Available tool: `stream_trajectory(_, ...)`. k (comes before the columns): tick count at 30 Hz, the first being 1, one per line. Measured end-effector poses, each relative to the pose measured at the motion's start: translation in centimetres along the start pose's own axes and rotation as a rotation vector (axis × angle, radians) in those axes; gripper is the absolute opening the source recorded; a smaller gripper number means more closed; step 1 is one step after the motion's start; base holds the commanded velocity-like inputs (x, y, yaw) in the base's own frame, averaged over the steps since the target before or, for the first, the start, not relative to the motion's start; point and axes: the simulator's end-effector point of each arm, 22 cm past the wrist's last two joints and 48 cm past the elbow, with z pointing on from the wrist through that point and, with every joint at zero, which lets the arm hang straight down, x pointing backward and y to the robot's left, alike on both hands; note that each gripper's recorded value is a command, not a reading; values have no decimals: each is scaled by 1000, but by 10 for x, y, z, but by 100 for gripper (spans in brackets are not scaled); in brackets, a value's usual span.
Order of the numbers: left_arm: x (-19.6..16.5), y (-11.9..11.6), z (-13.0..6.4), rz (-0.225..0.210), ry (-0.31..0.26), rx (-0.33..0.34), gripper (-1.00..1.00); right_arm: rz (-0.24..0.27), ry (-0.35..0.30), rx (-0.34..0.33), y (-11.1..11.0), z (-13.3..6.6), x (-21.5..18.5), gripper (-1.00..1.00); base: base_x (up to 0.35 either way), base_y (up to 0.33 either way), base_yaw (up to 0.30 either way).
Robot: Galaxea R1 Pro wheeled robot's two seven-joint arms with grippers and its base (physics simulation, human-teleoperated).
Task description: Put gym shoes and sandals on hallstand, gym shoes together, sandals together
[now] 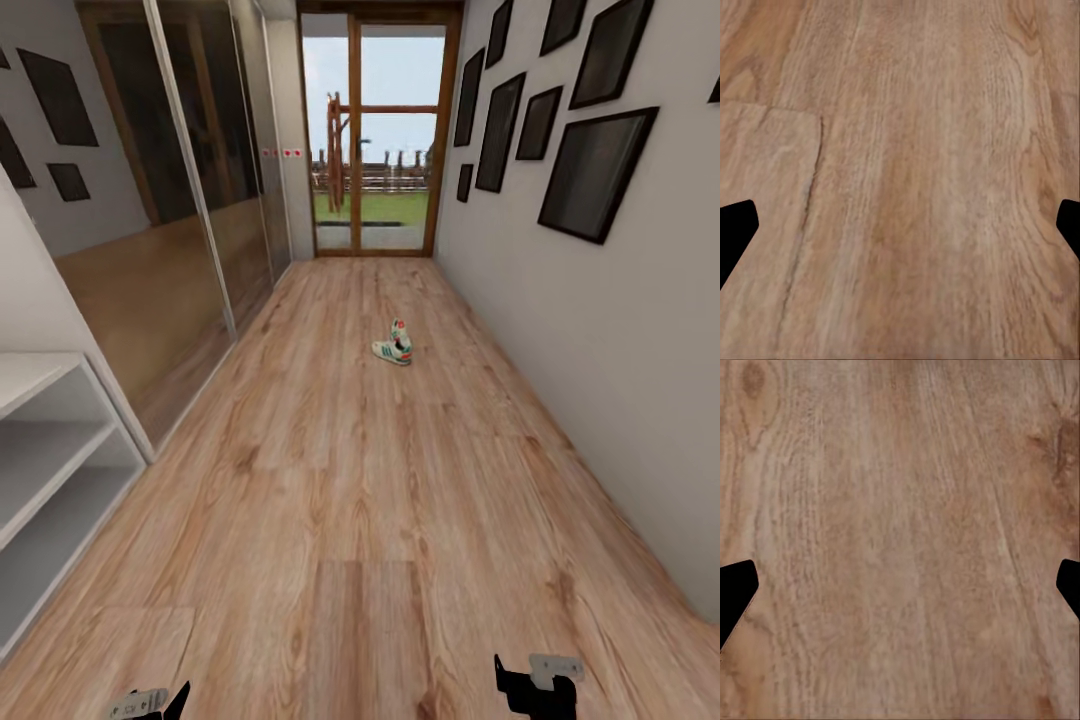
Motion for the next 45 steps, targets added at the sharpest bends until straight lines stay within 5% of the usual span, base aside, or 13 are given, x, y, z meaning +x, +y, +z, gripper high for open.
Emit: stream_trajectory(45, 0, 0, 0, 0, 0, 0, 100, 1, -1, 3, -1, 0, -1, 100, 338, -119, 0)
